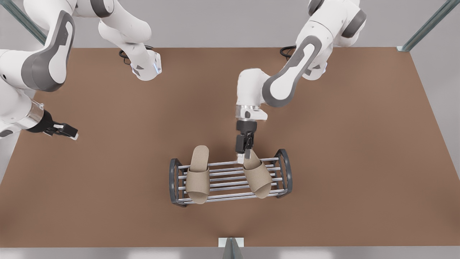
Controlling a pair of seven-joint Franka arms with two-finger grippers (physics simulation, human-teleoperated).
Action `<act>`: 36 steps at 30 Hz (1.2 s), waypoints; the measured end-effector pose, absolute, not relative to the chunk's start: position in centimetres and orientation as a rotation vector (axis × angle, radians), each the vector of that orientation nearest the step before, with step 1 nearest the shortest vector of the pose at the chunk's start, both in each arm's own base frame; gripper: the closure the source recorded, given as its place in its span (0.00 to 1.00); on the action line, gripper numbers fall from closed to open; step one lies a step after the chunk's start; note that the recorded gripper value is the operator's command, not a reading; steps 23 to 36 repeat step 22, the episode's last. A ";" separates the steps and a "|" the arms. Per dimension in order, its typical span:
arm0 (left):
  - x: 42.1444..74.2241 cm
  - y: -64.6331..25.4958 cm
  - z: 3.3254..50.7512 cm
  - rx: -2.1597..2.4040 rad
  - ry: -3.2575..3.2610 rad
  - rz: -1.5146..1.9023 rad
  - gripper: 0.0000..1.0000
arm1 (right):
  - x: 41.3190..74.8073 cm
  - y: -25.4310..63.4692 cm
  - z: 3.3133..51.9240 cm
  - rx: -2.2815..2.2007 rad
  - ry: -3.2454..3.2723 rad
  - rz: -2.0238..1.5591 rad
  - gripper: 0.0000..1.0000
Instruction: Place the right shoe on the shoe rack with the right arm, and place the left shoe on the shoe rack with the left arm
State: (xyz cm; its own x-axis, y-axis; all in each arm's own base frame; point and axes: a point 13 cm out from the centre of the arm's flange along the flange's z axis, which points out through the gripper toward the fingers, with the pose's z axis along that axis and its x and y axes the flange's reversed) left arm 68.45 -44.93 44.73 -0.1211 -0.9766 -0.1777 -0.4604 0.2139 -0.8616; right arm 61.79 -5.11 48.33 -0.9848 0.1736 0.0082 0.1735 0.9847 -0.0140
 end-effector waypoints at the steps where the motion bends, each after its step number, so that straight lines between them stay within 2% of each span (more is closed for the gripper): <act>1: 71.3 -38.6 54.0 -1.598 1.521 -0.852 0.00 | 61.7 -5.1 48.5 -0.270 -3.120 0.020 0.00; 2: 73.3 -29.2 60.0 -1.805 1.363 -0.779 0.00 | 61.6 -5.0 48.5 -0.266 -3.117 0.020 0.00; 3: 73.5 -20.4 62.5 -1.961 1.279 -0.657 0.00 | 61.5 -4.9 48.5 -0.260 -3.114 0.019 0.00; 5: 71.0 -9.3 61.9 -2.158 1.316 -0.398 0.00 | 61.5 -4.6 48.3 -0.248 -3.108 0.019 0.00; 7: 67.6 -5.6 59.3 -2.220 1.549 -0.204 0.00 | 61.6 -4.4 47.9 -0.236 -3.102 0.018 0.00; 9: 62.5 -5.8 57.6 -2.157 1.887 -0.073 0.00 | 61.6 -4.1 47.7 -0.226 -3.097 0.018 0.00; 11: 57.8 -6.7 51.9 -1.977 2.240 0.137 0.00 | 61.6 -4.0 47.6 -0.220 -3.094 0.017 0.00; 12: 56.4 -7.1 49.1 -1.862 2.393 0.219 0.00 | 61.7 -4.0 47.4 -0.218 -3.091 0.017 0.00; 14: 55.0 -7.7 47.5 -1.603 2.626 0.279 0.00 | 61.8 -4.0 47.0 -0.215 -3.086 0.017 0.00; 22: 53.3 -7.5 50.0 -0.783 3.010 0.251 0.00 | 62.1 -4.0 46.3 -0.205 -3.078 0.015 0.00; 36: 53.3 -7.5 50.0 -0.783 3.010 0.251 0.00 | 62.1 -4.0 46.3 -0.205 -3.078 0.015 0.00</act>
